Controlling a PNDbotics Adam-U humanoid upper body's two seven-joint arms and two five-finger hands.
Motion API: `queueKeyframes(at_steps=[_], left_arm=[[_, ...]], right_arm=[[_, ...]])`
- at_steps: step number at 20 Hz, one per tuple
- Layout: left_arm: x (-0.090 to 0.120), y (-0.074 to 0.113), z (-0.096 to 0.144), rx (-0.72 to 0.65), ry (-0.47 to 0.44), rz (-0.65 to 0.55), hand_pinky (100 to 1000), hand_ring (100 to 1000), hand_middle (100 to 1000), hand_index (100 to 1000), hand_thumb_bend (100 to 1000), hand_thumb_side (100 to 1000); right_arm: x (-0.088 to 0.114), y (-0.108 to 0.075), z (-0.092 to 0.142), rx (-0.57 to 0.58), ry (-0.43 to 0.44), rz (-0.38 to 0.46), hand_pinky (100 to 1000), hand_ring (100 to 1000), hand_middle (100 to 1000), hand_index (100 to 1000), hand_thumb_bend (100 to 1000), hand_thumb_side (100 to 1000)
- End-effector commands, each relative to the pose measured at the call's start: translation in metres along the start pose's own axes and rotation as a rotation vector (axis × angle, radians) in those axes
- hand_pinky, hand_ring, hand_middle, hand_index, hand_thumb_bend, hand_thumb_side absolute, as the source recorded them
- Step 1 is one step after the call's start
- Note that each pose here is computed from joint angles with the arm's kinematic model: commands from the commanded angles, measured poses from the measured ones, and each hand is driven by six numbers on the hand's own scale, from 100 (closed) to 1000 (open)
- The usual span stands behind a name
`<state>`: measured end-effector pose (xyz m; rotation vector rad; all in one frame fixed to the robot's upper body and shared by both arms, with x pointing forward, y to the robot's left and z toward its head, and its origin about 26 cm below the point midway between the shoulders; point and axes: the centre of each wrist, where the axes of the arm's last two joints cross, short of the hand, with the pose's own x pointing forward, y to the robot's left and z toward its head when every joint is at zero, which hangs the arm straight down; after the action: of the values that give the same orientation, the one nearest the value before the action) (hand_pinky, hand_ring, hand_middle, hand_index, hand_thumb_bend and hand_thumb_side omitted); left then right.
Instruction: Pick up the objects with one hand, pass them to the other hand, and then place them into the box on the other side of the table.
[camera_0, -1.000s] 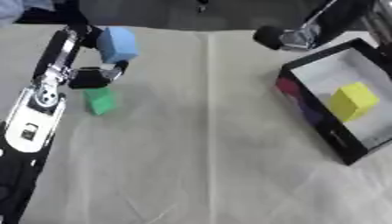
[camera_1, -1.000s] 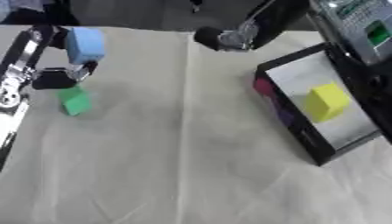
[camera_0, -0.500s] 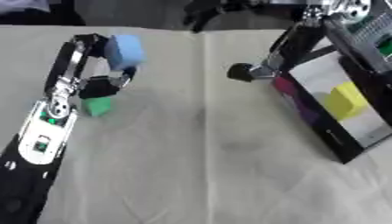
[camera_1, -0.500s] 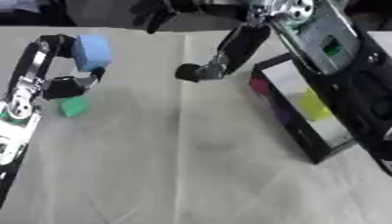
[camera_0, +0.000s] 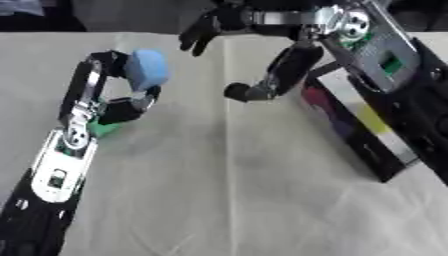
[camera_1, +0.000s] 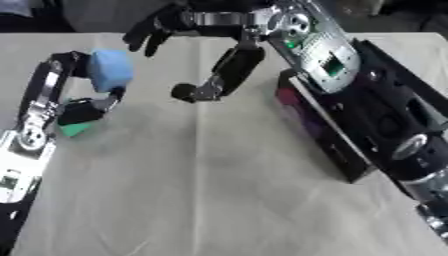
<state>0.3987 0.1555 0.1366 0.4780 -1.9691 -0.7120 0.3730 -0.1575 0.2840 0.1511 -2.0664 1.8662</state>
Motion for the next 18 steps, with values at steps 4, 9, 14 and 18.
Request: queueKeyframes(at_steps=[4, 9, 14, 18], left_arm=[[0.018, 0.0, -0.003, 0.021, -0.072, -0.025, 723, 576, 450, 475, 100, 100], [0.024, -0.003, -0.003, 0.031, -0.09, -0.032, 722, 576, 449, 474, 100, 100], [0.03, -0.005, -0.005, 0.036, -0.104, -0.035, 723, 577, 448, 473, 100, 100], [0.033, -0.006, -0.006, 0.047, -0.118, -0.04, 722, 576, 446, 471, 100, 100]], right_arm=[[0.002, -0.006, -0.012, -0.02, 0.011, 0.062, 903, 827, 840, 923, 268, 114], [-0.003, -0.003, -0.017, -0.053, 0.033, 0.077, 904, 825, 839, 945, 362, 162], [-0.002, 0.001, -0.023, -0.045, 0.037, 0.101, 906, 828, 838, 944, 408, 197], [-0.003, 0.001, -0.027, -0.068, 0.064, 0.117, 905, 829, 827, 928, 428, 153]])
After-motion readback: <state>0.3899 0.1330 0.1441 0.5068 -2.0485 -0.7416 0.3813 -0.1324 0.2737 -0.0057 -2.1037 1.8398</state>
